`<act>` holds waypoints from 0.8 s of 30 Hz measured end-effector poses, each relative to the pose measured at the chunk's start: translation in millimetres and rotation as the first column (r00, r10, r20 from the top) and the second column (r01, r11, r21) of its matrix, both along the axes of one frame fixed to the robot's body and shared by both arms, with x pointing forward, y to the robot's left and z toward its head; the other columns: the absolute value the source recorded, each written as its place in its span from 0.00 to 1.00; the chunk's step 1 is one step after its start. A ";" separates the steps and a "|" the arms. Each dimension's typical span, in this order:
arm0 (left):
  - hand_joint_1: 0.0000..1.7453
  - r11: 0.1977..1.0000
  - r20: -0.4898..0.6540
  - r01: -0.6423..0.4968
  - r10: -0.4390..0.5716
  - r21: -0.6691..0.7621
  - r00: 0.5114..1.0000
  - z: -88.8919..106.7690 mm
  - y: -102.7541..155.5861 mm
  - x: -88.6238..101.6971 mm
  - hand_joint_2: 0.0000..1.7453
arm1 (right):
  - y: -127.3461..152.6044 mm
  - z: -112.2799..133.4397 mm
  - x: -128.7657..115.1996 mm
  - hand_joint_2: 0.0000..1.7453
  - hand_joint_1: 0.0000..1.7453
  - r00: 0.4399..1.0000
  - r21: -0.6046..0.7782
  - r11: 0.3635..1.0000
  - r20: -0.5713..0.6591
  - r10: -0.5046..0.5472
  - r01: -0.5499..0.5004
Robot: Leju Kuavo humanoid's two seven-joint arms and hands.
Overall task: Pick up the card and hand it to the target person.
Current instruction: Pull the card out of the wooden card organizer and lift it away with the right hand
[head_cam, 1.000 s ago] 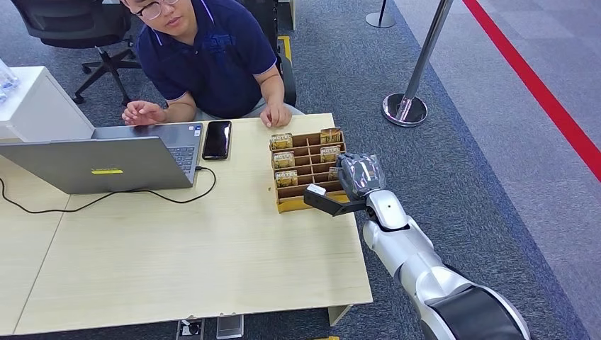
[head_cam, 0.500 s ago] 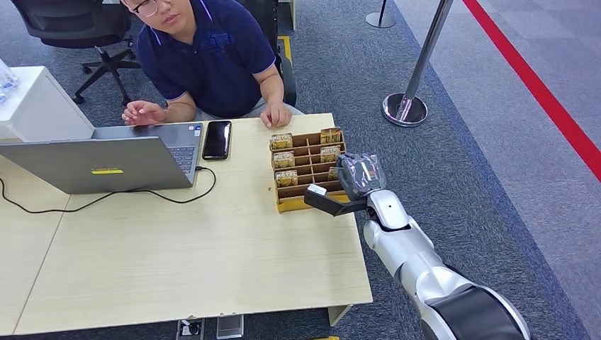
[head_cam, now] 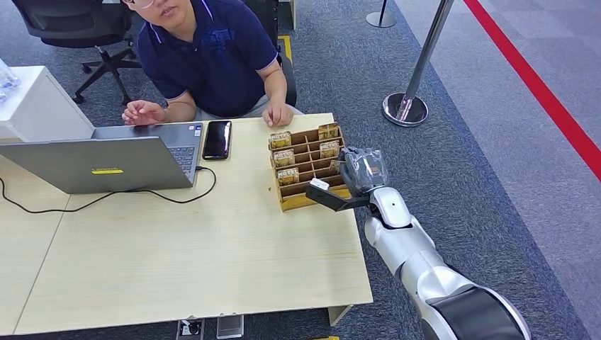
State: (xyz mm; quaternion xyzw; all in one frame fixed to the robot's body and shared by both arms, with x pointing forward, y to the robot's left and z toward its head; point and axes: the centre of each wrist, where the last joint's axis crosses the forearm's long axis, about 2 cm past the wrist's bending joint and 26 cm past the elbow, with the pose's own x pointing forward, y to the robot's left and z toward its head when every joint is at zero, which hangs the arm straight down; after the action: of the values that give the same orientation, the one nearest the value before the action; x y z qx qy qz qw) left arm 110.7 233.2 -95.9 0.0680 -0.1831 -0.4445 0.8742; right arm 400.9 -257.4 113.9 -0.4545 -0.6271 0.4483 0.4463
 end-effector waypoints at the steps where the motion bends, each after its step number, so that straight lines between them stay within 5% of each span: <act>1: 0.00 1.000 0.001 0.001 -0.001 0.000 1.000 0.1 -0.2 0.1 1.00 | -0.1 1.5 0.4 1.00 1.00 1.000 0.005 1.000 0.010 -0.001 0.001; 24: 0.00 1.000 0.001 0.020 -0.020 -0.007 1.000 1.0 -3.2 2.8 1.00 | -7.9 61.1 9.6 1.00 1.00 0.961 0.149 0.988 0.275 -0.010 -0.032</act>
State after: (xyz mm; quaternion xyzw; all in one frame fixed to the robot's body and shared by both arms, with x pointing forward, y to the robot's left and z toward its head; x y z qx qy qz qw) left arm 113.4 229.9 -94.9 0.0635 -0.1859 -0.4524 0.8699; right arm 410.5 -265.2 175.0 -0.4734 -0.7180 0.3342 0.3858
